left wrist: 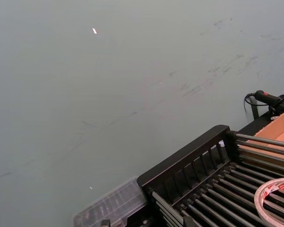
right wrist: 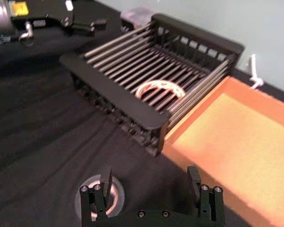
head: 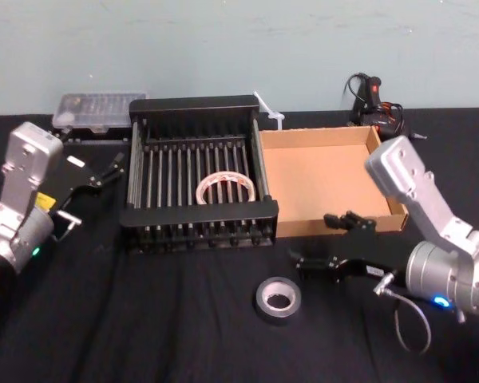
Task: Pick up the white tape and place it into the black box , Pick up the silver tape and place it into the brown box.
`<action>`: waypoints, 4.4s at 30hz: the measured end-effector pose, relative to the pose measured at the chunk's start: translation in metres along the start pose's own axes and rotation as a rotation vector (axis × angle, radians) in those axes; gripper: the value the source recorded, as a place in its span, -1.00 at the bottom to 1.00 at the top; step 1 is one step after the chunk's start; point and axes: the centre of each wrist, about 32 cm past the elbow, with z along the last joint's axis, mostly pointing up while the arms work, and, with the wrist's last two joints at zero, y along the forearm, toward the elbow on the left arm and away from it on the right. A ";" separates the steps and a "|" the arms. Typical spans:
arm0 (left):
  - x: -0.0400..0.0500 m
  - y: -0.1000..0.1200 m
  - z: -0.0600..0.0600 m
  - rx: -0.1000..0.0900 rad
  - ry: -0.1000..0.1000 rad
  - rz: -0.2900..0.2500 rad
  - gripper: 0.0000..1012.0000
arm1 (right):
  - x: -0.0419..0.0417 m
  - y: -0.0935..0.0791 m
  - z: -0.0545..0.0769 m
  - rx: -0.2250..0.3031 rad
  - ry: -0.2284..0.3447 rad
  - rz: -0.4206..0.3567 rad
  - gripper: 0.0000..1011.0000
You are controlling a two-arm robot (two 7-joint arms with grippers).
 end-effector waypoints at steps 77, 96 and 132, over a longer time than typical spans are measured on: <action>0.0000 0.000 0.000 0.000 0.000 0.000 0.98 | -0.0033 0.043 -0.022 -0.167 0.013 0.077 0.98; 0.0000 0.000 0.000 0.000 0.000 0.000 0.98 | -0.0029 0.042 -0.022 -0.165 0.014 0.078 0.98; 0.0000 0.000 0.000 0.000 0.000 0.000 0.98 | -0.0031 0.042 -0.022 -0.164 0.013 0.076 -0.65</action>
